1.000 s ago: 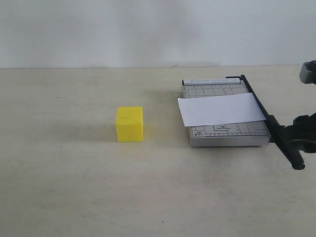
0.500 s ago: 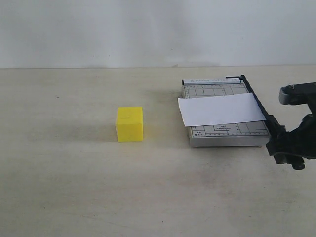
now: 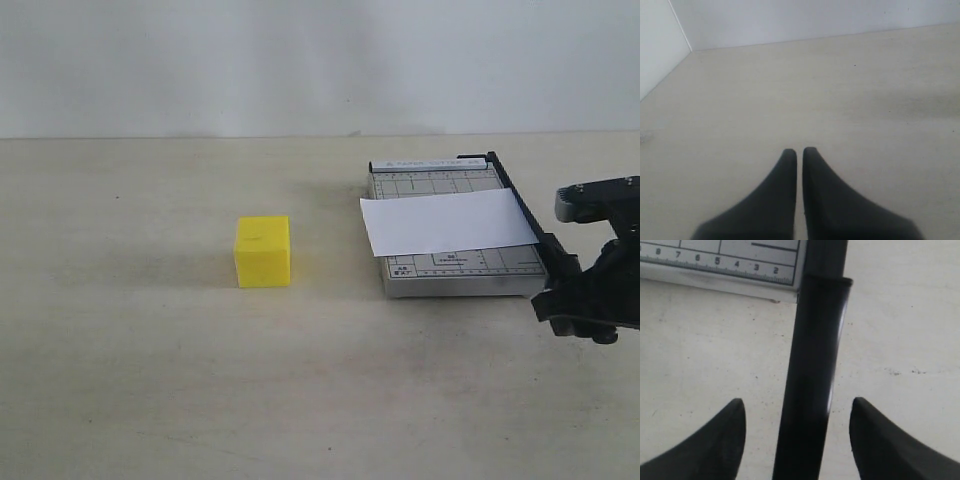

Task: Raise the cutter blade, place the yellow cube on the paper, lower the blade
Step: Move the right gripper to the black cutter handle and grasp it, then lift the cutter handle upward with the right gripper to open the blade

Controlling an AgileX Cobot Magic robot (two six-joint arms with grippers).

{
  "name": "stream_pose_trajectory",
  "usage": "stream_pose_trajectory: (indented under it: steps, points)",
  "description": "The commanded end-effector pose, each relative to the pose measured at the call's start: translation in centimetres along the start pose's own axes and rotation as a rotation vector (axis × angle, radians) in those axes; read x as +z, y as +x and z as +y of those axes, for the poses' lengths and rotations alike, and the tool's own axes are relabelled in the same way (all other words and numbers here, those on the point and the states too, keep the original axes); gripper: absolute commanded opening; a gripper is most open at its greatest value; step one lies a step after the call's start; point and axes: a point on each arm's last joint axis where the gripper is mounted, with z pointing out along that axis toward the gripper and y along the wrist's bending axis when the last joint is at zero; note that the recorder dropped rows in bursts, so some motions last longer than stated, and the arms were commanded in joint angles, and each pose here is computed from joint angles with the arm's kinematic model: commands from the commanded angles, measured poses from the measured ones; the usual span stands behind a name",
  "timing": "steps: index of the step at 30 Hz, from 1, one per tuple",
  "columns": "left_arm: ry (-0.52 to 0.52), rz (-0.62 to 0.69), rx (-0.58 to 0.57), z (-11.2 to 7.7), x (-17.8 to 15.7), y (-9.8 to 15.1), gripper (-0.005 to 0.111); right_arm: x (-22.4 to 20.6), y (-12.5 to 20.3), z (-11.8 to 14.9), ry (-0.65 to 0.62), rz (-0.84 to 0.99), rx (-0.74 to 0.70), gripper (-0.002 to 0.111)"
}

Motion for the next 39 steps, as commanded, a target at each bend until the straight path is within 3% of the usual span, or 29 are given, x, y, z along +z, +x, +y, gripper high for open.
stream_pose_trajectory:
  steps: [1,5,6,11,16,23,26,28,30,32,37,39]
  points:
    - [-0.004,-0.005,0.004,0.0,0.0,0.1,0.004,0.1,-0.3,-0.1,0.005,-0.016,-0.010,0.040]
    - [-0.004,-0.005,0.004,0.0,0.0,0.1,0.004,0.1,-0.3,-0.1,0.005,-0.016,-0.014,0.011]
    - [-0.004,-0.005,0.004,0.0,0.0,0.1,0.004,0.0,-0.3,0.0,0.004,-0.018,-0.013,0.000]
    - [-0.004,-0.005,0.004,0.0,0.0,0.1,0.004,-2.4,-1.4,-0.1,0.028,-0.161,-0.010,0.000]
    - [-0.004,-0.005,0.004,0.0,0.0,0.1,0.004,-8.5,-4.6,-0.1,0.046,-0.388,-0.013,0.000]
    - [-0.004,-0.005,0.004,0.0,0.0,0.1,0.004,-11.2,-6.4,-0.1,0.043,-0.447,-0.023,0.000]
    - [-0.004,-0.005,0.004,0.0,0.0,0.1,0.004,-11.2,-6.4,0.1,0.026,-0.444,-0.048,0.008]
    - [-0.004,-0.005,0.004,0.0,0.0,0.1,0.004,-11.2,-6.4,0.3,0.005,-0.446,-0.058,0.026]
    - [-0.004,-0.005,0.004,0.0,0.0,0.1,0.004,-11.2,-6.5,0.6,-0.027,-0.451,-0.054,0.052]
    - [-0.004,-0.005,0.004,0.0,0.0,0.1,0.004,-11.2,-6.1,0.7,-0.038,-0.471,-0.067,0.064]
    - [-0.004,-0.005,0.004,0.0,0.0,0.1,0.004,-12.1,-2.3,1.1,0.002,-0.606,-0.071,0.042]
    - [-0.004,-0.005,0.004,0.0,0.0,0.1,0.004,-12.2,0.1,1.2,0.019,-0.633,-0.050,0.041]
